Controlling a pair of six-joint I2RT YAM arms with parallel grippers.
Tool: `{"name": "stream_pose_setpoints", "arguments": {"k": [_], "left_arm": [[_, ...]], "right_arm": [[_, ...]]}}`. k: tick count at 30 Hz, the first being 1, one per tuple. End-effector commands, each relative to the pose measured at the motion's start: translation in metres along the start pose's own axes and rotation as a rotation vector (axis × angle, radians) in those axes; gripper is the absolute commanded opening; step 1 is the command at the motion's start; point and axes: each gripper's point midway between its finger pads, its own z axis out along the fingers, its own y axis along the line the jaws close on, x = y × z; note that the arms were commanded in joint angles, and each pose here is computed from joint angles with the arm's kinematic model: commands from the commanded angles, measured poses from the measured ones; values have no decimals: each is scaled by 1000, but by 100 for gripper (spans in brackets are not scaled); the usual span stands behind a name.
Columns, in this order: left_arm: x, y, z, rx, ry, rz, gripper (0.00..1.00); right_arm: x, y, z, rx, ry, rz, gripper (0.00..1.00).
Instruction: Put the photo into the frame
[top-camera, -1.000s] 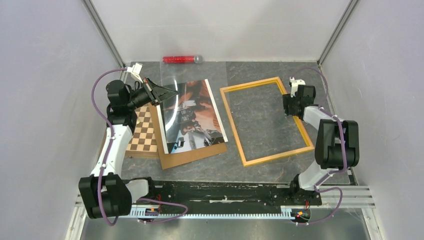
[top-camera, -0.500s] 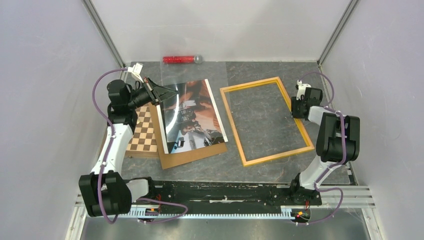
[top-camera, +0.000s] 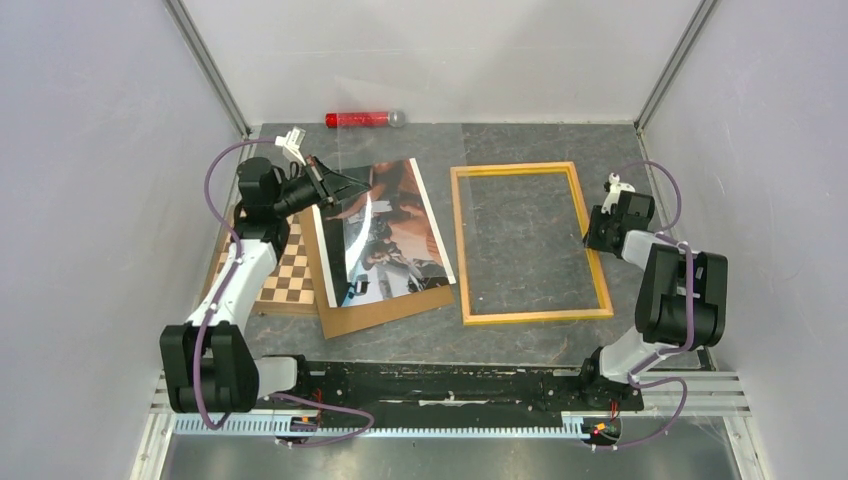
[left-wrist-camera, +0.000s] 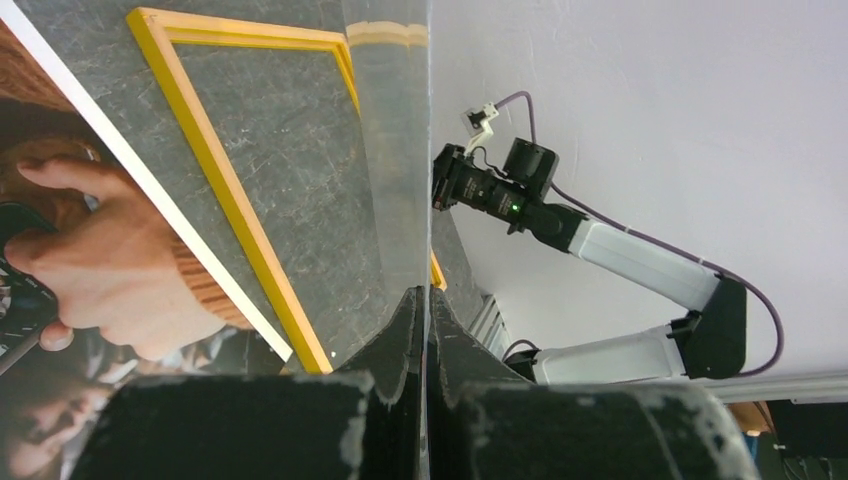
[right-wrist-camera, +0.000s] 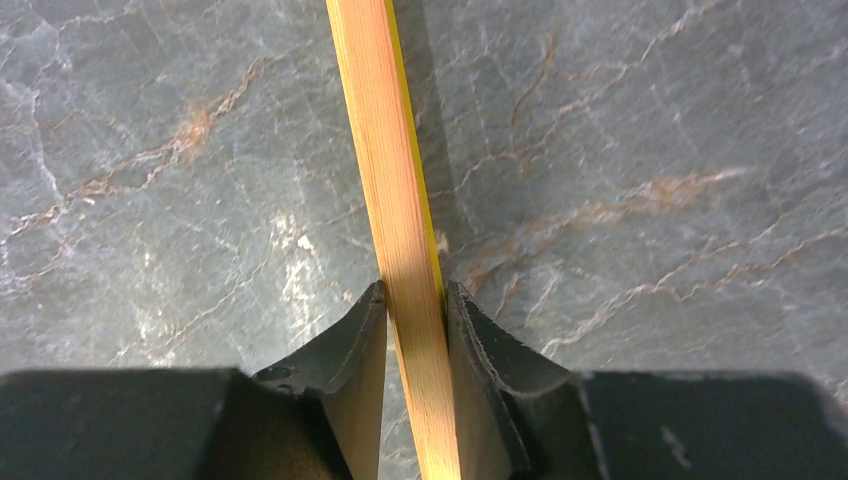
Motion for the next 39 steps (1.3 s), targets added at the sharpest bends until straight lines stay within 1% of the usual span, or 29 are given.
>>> {"name": "stream_pose_setpoints", "arguments": {"k": [1,5,7,11,13,19,26,29,34,39], "left_arm": [[-3,-6,15,30,-16,30,2],[5,0,29,26,-3,22,2],[12,2,38,36,9,6,2],[24,7,54,65,46,-57,2],[28,7,61,82,60,-83,2],[42,5,88,123,94,-141,2],[54,3,117,167,120,-226,2],[52,1,124,175,117,-225,2],[51,5,131,171,115,-238,2],[56,8,137,174,118,-256,2]], "right_arm": [[20,8,-12,-16,28,84,7],[38,11,-21,-16,37,108,4],[43,13,-24,-18,17,130,3],[57,22,-28,-49,9,178,3],[56,24,-27,-51,7,171,3],[50,30,-26,-64,-9,179,5],[37,21,-28,-24,-29,141,10],[30,16,-29,-2,-38,112,6],[21,12,-27,2,-23,121,0],[12,11,-24,1,-36,147,0]]}}
